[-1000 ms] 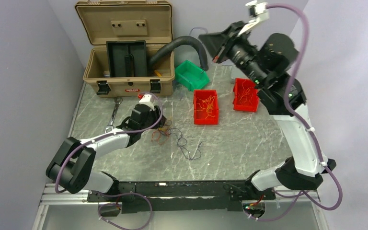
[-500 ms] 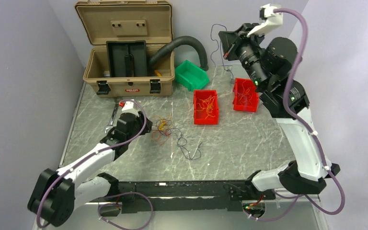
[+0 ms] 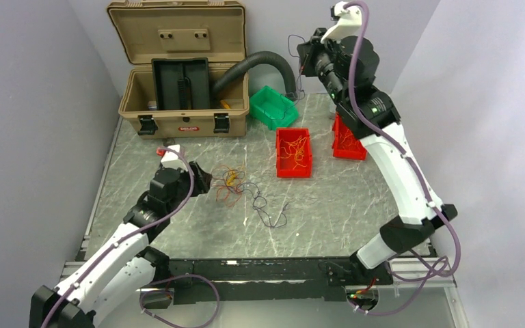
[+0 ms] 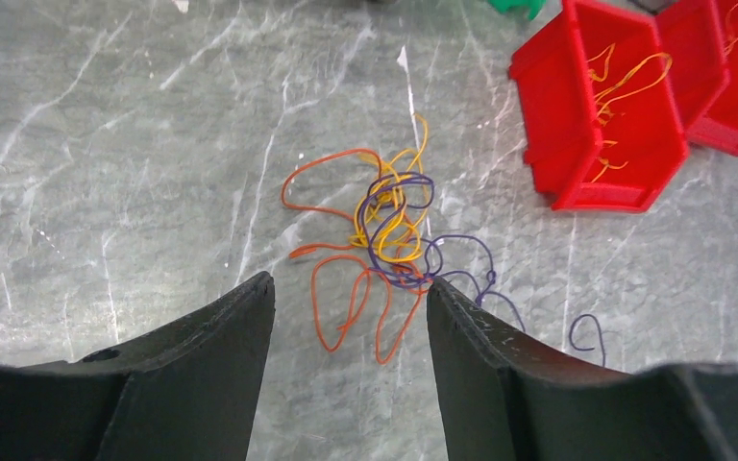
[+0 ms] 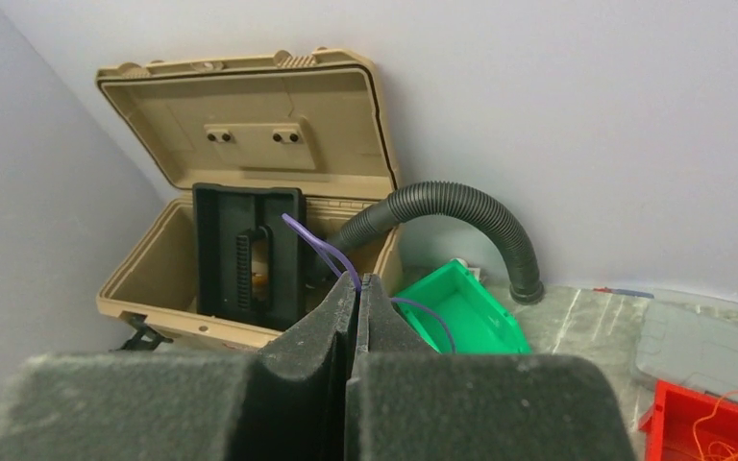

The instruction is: Untangle the cables

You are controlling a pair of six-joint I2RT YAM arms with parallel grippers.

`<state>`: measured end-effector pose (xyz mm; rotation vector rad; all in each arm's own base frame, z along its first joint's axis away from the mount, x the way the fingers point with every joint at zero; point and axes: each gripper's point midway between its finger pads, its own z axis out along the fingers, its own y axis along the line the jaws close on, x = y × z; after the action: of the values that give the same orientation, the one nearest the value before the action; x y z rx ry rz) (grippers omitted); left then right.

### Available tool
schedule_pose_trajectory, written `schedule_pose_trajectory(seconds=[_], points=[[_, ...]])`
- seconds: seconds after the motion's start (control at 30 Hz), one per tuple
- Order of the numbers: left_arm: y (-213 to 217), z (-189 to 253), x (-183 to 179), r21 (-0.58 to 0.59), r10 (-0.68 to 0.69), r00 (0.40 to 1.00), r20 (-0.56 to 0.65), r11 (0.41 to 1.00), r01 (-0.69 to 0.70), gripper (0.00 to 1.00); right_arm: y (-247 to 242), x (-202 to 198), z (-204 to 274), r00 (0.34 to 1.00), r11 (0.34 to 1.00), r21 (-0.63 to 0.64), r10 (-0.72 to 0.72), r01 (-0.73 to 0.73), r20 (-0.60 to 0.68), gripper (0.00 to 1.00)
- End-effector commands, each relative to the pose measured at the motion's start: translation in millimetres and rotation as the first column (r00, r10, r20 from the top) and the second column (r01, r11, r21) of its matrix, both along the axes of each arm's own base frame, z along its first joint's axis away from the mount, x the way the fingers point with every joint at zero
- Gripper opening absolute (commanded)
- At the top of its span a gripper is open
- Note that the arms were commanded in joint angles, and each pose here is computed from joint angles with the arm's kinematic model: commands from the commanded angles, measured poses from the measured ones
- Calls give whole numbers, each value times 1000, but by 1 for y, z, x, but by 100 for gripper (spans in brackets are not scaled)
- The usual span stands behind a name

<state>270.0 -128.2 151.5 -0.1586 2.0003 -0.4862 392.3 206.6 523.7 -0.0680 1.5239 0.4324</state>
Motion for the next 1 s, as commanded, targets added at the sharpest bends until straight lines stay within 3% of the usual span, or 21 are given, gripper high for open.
schedule_pose_trajectory(seconds=[0.0,0.23,0.57,0.97], points=[[6,14,-3,1,9,998,55,1000,-9,64,8,20,19,997,999,40,12,-15,71,0],[4,20,-9,-9,-16,998,55,1000,16,67,14,63,9,997,999,43,-7,4,80,0],[6,36,-12,-16,-20,995,99,1000,21,99,8,107,-5,996,999,45,-26,22,90,0],[10,41,-8,4,4,995,103,1000,-4,99,24,170,-45,996,997,73,28,-34,85,0]])
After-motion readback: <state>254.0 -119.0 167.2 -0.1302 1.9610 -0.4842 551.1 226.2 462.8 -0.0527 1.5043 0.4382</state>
